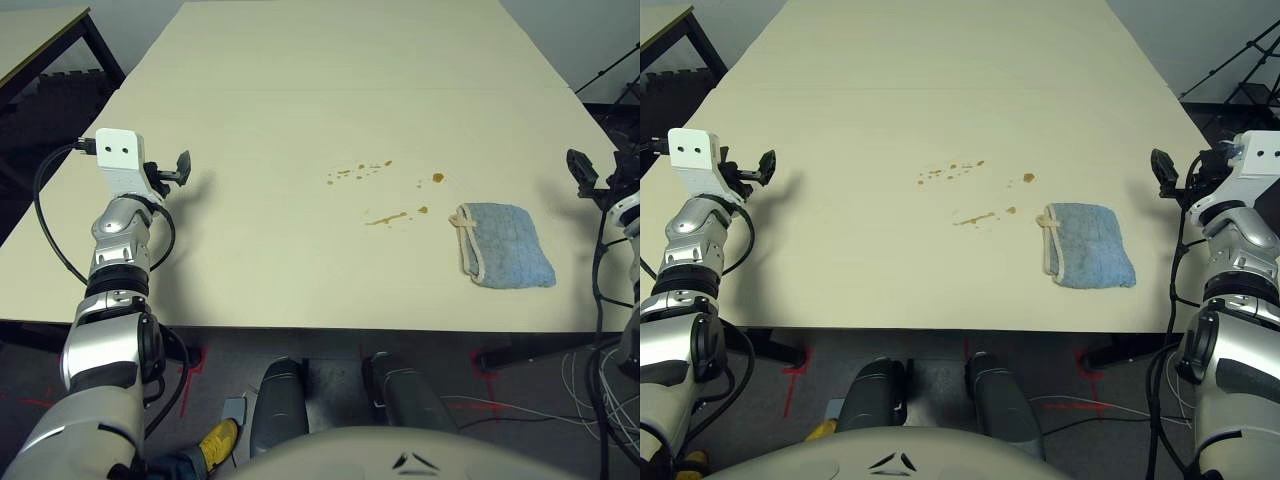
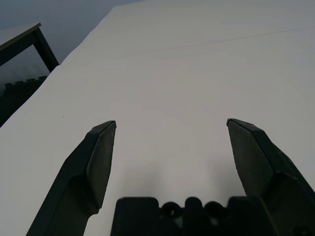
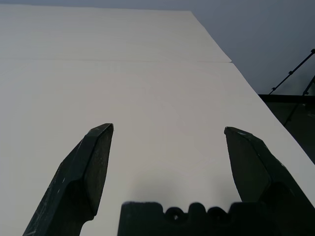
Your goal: Wipe the water off the table with a rag.
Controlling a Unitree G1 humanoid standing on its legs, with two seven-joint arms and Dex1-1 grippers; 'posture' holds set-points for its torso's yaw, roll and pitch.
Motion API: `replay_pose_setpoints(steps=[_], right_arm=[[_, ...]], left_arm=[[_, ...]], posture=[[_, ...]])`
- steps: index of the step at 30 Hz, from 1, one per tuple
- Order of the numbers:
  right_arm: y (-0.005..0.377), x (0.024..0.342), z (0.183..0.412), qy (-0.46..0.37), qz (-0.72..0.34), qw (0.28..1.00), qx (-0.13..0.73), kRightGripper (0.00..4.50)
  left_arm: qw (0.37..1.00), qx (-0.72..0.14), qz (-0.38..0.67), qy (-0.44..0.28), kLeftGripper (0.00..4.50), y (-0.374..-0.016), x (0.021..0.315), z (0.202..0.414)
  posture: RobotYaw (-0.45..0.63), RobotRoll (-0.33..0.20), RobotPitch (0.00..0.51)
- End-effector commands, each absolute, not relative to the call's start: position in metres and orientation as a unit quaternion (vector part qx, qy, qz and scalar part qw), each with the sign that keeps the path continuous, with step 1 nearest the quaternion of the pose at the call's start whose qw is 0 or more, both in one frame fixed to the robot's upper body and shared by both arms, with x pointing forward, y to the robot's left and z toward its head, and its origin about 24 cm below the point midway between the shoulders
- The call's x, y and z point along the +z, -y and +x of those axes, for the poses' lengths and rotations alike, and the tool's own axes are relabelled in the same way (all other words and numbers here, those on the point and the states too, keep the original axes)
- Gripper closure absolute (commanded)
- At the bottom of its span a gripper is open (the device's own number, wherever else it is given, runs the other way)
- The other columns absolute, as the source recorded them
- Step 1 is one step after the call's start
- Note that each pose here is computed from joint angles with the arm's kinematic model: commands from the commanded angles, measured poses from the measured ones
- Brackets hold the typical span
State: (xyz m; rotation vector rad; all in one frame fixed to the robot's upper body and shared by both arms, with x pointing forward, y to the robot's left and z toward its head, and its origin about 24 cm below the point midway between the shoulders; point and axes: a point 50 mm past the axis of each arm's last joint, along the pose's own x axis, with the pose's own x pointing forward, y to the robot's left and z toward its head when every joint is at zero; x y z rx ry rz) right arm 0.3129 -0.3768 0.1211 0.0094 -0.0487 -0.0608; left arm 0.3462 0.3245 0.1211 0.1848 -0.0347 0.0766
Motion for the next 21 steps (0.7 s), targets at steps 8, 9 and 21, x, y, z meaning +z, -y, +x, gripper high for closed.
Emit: replay_pose_setpoints(steps=[8,9,21], right_arm=[[0.383,0.116,0.305,0.022,0.004,0.999,-0.040,0.02],[0.384,0.115,0.304,0.021,0.004,0.999,-0.042,0.02],[0.386,0.119,0.304,0.021,0.000,0.999,-0.045,0.02]], left_arm=[[0.996,0.016,0.091,0.019,0.00,-0.312,0.123,0.355],[0.996,0.016,0.091,0.021,0.00,-0.311,0.125,0.356],[0.969,-0.236,0.057,0.043,0.00,-0.278,0.135,0.351]], posture=[[-0.15,0.000,0.105],[-0.15,0.000,0.105],[-0.16,0.000,0.085]])
